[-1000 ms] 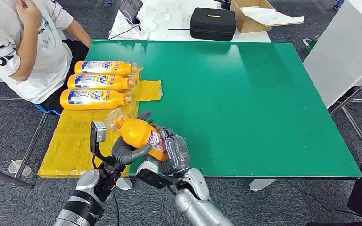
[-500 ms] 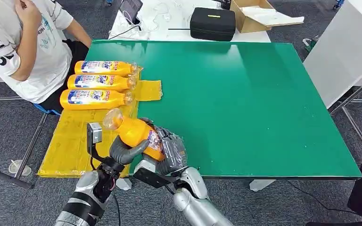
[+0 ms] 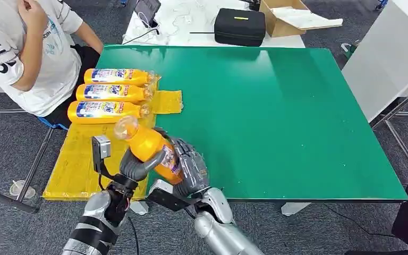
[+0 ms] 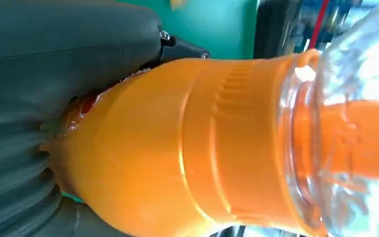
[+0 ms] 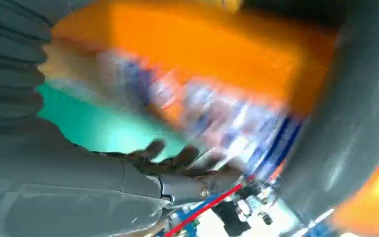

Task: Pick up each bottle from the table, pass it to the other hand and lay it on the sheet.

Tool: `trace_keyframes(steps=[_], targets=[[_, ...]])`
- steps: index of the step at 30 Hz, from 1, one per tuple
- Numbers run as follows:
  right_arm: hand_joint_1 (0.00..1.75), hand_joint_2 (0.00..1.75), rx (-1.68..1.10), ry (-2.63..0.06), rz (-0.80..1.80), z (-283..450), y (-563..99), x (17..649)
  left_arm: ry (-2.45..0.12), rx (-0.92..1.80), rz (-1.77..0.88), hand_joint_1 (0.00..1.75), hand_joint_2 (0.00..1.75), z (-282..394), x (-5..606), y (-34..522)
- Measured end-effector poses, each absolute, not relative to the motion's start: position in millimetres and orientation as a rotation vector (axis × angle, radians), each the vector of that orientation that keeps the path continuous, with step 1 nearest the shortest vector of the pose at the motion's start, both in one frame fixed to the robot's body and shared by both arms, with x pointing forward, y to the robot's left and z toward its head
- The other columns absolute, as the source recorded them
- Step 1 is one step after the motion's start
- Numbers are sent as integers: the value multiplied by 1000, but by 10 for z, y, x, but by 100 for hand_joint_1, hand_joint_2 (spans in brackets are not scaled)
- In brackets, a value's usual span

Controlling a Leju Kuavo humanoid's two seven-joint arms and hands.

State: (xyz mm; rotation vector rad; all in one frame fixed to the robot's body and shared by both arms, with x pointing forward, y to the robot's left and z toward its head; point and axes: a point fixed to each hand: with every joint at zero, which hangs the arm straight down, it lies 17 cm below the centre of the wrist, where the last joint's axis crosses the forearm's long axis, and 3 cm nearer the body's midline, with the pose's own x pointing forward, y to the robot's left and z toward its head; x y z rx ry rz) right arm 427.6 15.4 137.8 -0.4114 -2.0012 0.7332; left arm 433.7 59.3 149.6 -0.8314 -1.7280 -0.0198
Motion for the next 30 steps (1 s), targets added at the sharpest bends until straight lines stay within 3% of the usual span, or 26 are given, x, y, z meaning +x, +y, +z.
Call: trace_keyframes(steps=[8,24,28,30], targets=[[0,0,-506,-2098,596,1911,-177,4382,-1795,-589,142,175,175,1501,4729,1263],[0,0,-520,-2144,517,2127,-332,4339,-1821,-442,200,175,175,1478,4866,1567],[0,0,-505,-2171,485,2203,-363,4323,-1947,-123,48,175,175,1565,4917,1694],[0,0,-488,-2212,438,2329,-397,4300,-2045,289,-223,175,175,1696,4943,1743]])
